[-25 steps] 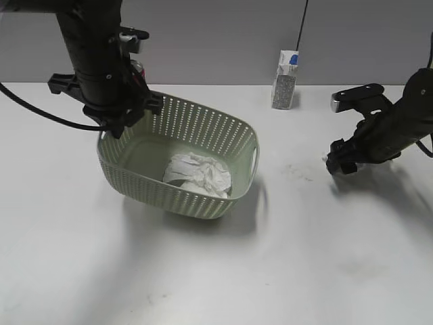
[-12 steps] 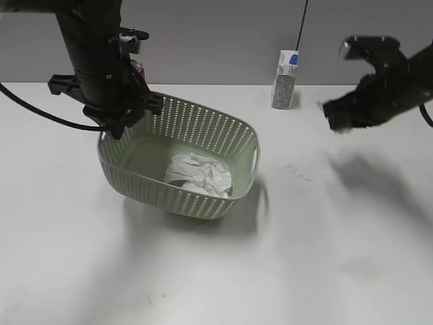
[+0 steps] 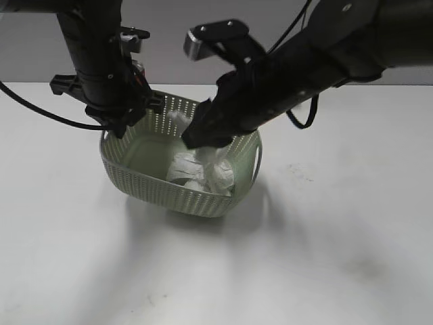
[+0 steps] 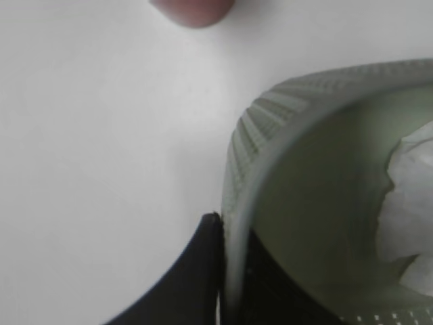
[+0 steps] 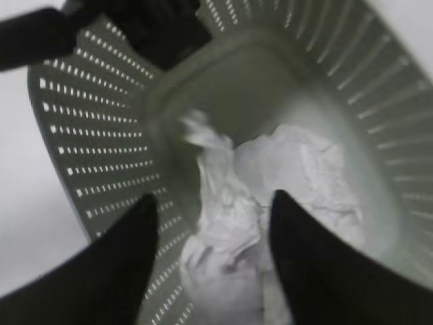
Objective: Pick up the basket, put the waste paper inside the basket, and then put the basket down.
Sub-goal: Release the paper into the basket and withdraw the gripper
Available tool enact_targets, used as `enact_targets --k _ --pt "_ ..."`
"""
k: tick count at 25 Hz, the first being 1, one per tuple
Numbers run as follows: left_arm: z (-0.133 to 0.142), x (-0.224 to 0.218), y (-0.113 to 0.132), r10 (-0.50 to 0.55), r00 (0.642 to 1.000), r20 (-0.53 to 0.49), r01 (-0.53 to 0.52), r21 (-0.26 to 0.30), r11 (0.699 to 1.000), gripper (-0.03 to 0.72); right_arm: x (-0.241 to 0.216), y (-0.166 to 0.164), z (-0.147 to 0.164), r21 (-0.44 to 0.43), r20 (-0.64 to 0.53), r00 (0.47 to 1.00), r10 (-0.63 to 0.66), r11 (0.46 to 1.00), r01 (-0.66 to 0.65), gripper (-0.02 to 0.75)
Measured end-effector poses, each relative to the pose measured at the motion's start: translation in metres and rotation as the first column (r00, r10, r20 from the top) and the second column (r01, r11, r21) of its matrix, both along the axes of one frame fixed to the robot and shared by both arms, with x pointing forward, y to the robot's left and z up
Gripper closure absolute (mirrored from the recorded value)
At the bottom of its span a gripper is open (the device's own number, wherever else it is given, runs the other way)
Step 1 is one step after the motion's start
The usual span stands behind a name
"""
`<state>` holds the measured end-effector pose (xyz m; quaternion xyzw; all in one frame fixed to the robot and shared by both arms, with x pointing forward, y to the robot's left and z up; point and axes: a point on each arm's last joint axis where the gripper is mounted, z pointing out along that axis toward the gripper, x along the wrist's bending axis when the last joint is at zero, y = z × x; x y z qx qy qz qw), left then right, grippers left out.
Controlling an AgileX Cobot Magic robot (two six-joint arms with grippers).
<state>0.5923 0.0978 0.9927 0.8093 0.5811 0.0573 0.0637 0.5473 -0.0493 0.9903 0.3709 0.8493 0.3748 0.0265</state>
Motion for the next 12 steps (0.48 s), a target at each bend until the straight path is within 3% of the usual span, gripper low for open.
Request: enact_targets --k 1,3,8,12 --pt "0.000 0.000 0.000 0.000 1.000 0.003 0.000 -0.002 1.000 0.688 -0.002 0.005 -0.007 -0.012 -0.014 1.000 0.017 1.000 -0.017 0.322" --pt "0.000 0.001 0.000 0.000 1.000 0.006 0.000 -0.004 1.000 0.688 -0.004 0.012 -0.017 -0.032 -0.027 0.999 0.040 0.999 -0.040 0.169" --pt "0.000 0.000 -0.001 0.002 1.000 0.003 -0.002 -0.010 1.000 0.688 0.000 0.013 -0.002 -0.068 0.050 0.996 0.074 0.995 -0.070 0.172" --pt "0.000 0.002 0.000 0.025 1.000 -0.005 -0.026 -0.049 0.998 0.688 0.011 -0.012 0.036 -0.124 0.151 0.988 -0.014 0.992 0.033 0.178"
